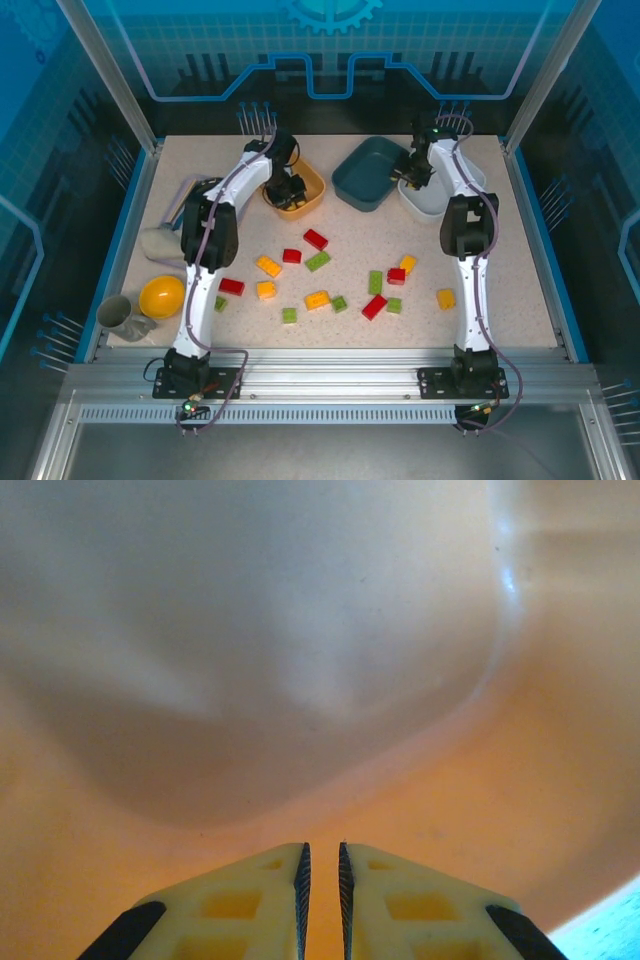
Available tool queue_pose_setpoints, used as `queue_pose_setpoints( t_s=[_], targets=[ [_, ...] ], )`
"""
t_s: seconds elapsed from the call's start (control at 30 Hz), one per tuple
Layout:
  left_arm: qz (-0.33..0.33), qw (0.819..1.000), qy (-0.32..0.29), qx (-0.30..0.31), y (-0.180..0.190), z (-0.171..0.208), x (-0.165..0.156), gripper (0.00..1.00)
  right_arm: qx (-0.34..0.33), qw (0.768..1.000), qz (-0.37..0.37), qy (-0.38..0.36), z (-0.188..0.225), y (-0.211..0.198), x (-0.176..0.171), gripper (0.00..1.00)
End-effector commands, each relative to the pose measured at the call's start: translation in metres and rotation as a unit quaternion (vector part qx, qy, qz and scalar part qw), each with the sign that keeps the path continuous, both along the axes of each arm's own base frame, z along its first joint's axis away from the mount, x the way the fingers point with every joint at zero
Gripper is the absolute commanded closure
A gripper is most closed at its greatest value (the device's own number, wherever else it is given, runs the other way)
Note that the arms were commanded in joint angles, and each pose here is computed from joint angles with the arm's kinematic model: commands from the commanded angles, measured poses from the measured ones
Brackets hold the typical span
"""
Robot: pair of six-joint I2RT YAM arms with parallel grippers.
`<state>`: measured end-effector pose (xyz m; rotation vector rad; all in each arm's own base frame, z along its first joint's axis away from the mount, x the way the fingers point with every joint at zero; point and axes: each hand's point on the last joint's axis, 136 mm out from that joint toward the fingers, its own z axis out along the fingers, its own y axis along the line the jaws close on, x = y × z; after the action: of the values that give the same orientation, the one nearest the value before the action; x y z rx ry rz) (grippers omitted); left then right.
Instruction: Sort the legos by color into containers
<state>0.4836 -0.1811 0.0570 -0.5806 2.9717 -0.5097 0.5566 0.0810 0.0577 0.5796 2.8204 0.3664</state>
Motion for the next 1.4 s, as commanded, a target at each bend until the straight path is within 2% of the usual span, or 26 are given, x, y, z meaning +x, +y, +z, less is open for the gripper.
queue_pose_setpoints(
  t_s=[0.0,0.07,0.27,0.4,0.47,0.6,0.77,0.8,1.0,1.23,1.37],
  targets=[
    [-0.040,0.999,-0.014,0.016,0.005,0.029,-0.022,0.82,-0.041,0.998,0.031,0.024,0.005,-0.002,-0.022,0.60],
    [-0.054,0.998,-0.015,0.024,0.007,0.031,-0.033,0.82,-0.050,0.998,0.042,0.026,0.008,-0.003,-0.028,0.63],
    [-0.070,0.995,-0.026,0.066,0.026,0.040,-0.053,0.85,-0.085,0.993,0.081,0.026,0.016,-0.008,-0.048,0.82],
    [-0.039,0.995,-0.062,0.064,0.029,0.058,-0.035,0.78,-0.104,0.988,0.109,0.029,0.011,-0.009,-0.058,0.86],
    [-0.020,0.996,-0.070,0.059,0.029,0.063,-0.022,0.77,-0.103,0.988,0.114,0.015,0.024,-0.007,-0.059,0.87],
    [0.019,0.997,-0.056,0.049,0.032,0.055,0.007,0.77,-0.082,0.988,0.132,0.006,0.023,0.010,-0.057,0.89],
    [0.040,0.997,-0.050,0.031,0.030,0.038,0.040,0.76,-0.066,0.986,0.155,-0.008,0.028,0.035,-0.052,0.89],
    [0.038,0.998,-0.051,0.028,0.028,0.034,0.044,0.76,-0.062,0.985,0.160,0.002,0.016,0.040,-0.052,0.89],
    [0.014,0.998,-0.054,-0.017,0.007,0.014,0.057,0.76,-0.055,0.982,0.178,0.012,0.007,0.064,-0.053,0.89],
    [-0.087,0.991,-0.081,-0.058,-0.035,0.015,0.051,0.78,-0.044,0.984,0.173,0.016,0.004,0.074,-0.051,0.87],
    [-0.145,0.985,-0.077,-0.059,-0.053,0.010,0.035,0.80,-0.048,0.984,0.171,0.020,0.006,0.070,-0.053,0.74]
  ],
)
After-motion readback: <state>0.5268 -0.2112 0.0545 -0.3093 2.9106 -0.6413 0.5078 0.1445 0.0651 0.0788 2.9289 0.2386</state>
